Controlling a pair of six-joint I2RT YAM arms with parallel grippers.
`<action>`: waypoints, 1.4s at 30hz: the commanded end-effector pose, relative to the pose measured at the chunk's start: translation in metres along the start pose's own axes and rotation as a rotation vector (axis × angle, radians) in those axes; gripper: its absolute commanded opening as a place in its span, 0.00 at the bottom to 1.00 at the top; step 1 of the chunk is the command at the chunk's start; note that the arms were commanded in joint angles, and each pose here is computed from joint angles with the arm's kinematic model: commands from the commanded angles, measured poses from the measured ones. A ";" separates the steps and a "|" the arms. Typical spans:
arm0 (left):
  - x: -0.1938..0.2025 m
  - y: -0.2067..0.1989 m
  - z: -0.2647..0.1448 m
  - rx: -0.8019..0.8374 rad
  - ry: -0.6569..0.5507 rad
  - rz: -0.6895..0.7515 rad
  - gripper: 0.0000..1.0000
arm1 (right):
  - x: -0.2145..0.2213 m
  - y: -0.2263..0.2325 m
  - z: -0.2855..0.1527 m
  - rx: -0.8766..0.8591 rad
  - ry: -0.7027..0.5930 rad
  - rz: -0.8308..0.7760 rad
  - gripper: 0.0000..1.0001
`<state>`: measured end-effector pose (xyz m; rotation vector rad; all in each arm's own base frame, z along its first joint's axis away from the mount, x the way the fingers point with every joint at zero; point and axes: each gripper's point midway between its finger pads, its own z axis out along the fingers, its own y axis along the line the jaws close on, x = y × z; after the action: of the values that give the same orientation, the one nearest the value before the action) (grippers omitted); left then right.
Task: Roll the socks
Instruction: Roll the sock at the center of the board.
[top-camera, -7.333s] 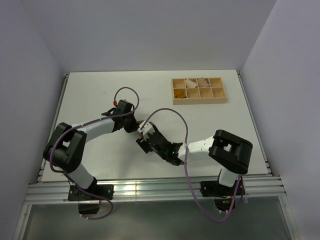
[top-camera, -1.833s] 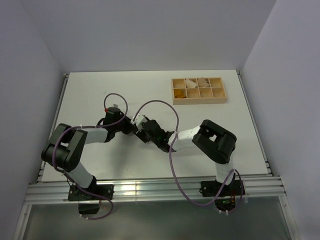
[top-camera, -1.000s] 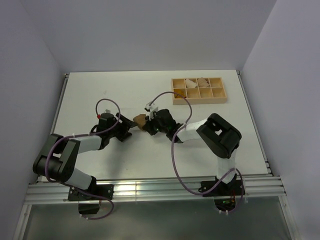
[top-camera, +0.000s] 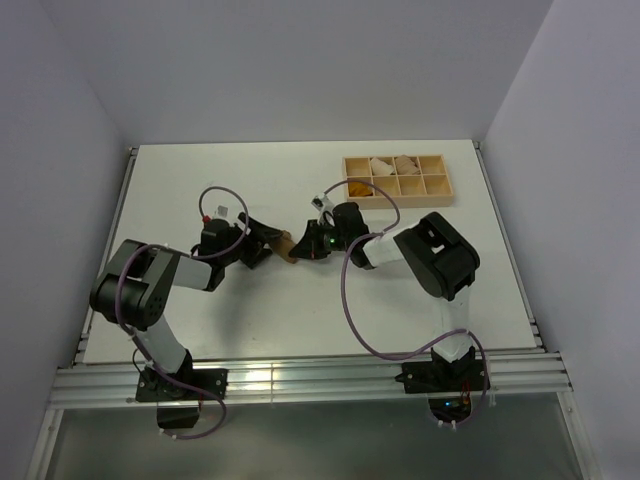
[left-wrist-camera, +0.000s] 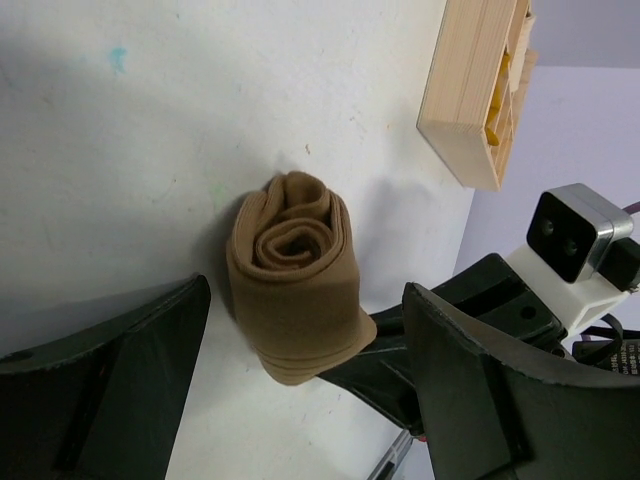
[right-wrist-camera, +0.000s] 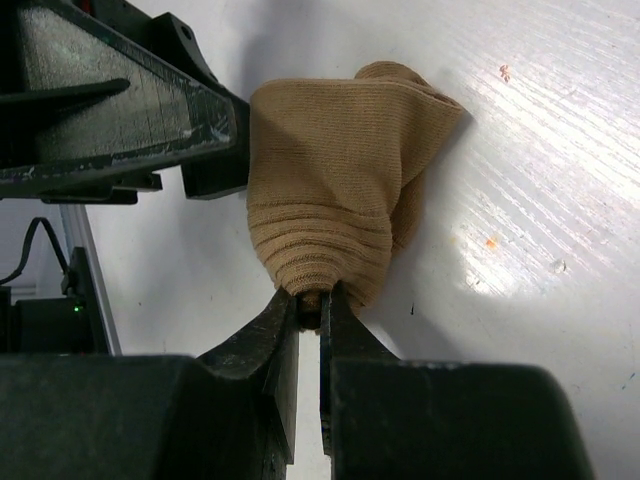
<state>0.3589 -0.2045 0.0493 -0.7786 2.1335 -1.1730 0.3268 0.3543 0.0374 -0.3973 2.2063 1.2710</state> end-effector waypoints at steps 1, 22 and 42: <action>0.001 0.037 0.004 -0.112 0.000 0.019 0.85 | 0.025 -0.014 -0.002 0.029 0.091 0.090 0.00; 0.008 0.063 0.015 -0.208 0.056 0.008 0.73 | 0.028 -0.019 -0.003 0.004 0.137 0.121 0.00; 0.021 0.080 0.014 -0.274 0.103 0.000 0.58 | 0.029 -0.030 -0.003 0.005 0.137 0.191 0.00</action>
<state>0.3802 -0.2074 0.0354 -0.7526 2.1680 -1.1445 0.3245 0.3465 0.0315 -0.3480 2.2800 1.4253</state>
